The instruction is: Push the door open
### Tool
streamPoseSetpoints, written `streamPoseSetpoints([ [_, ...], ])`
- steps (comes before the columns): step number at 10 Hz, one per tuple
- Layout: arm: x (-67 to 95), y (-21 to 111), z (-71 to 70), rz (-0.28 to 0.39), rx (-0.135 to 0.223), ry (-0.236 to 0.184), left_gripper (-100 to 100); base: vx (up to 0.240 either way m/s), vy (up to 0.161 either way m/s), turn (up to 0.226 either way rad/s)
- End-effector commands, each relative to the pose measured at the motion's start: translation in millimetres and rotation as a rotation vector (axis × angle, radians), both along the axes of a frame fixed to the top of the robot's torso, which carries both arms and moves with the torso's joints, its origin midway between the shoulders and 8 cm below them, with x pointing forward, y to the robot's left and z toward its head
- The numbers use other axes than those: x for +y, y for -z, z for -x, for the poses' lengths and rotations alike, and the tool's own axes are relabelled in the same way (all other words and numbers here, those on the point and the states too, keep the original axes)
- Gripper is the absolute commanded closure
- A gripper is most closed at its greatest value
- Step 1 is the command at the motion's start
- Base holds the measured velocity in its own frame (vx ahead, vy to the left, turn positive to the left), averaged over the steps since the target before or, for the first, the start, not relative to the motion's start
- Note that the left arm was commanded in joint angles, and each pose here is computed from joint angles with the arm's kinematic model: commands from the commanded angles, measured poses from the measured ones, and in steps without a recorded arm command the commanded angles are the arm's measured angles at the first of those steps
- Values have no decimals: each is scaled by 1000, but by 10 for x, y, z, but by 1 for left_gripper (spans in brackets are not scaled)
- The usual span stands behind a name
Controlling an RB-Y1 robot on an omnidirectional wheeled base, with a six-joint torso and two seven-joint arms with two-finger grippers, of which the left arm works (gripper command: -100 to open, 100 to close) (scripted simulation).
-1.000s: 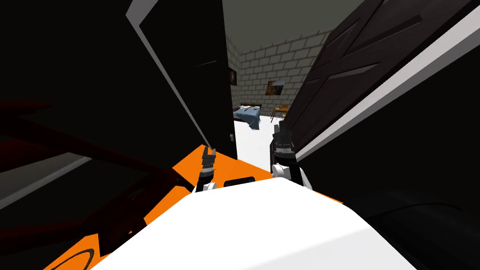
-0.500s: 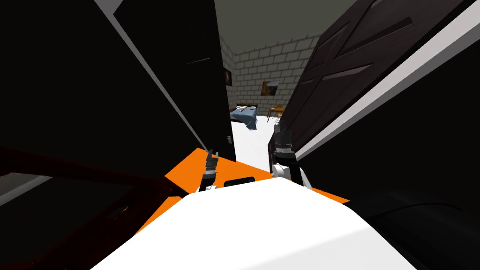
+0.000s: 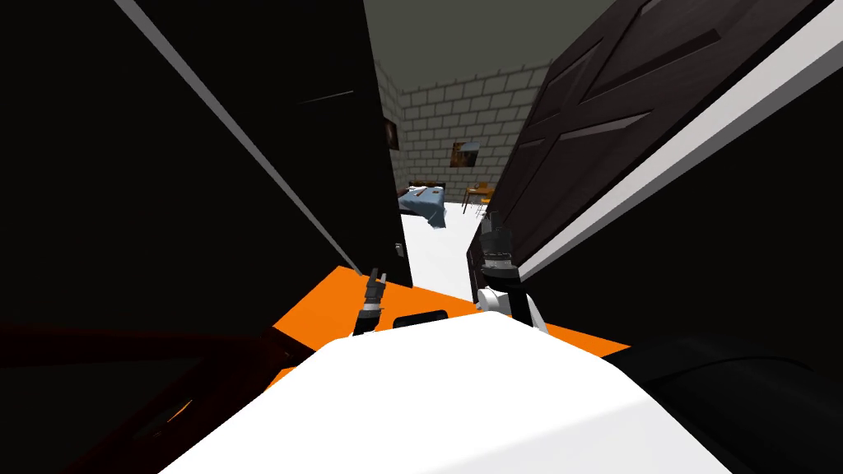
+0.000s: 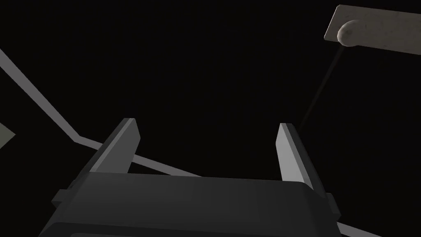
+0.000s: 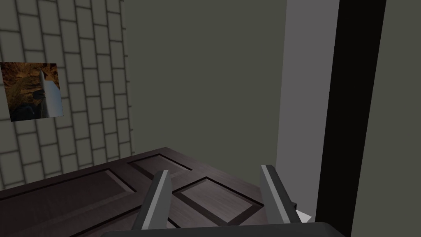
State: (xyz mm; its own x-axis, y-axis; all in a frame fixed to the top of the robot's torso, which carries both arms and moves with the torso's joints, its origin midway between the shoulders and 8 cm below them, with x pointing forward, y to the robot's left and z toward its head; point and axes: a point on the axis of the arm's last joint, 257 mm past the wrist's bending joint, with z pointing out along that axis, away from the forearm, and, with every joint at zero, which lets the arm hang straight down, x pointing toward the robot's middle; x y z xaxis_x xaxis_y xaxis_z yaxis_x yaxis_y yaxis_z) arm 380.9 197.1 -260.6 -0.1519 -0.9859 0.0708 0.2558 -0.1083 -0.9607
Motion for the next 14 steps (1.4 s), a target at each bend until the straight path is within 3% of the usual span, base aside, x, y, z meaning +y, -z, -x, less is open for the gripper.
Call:
streamPoseSetpoints([
  [1, -16, 155, 9, -11, 28, 8, -100, 82, 38, -98],
  [5, -39, 491, 90, -38, 92, 25, -100, 89, 42, -123],
  [6, -43, 644, 135, -51, 122, 33, -100, 119, 58, -193],
  [11, -41, 958, 246, -81, 184, 49, -100, 95, 53, -96],
  [14, -22, 1243, 368, -111, 242, 63, -100, 141, 88, -146],
])
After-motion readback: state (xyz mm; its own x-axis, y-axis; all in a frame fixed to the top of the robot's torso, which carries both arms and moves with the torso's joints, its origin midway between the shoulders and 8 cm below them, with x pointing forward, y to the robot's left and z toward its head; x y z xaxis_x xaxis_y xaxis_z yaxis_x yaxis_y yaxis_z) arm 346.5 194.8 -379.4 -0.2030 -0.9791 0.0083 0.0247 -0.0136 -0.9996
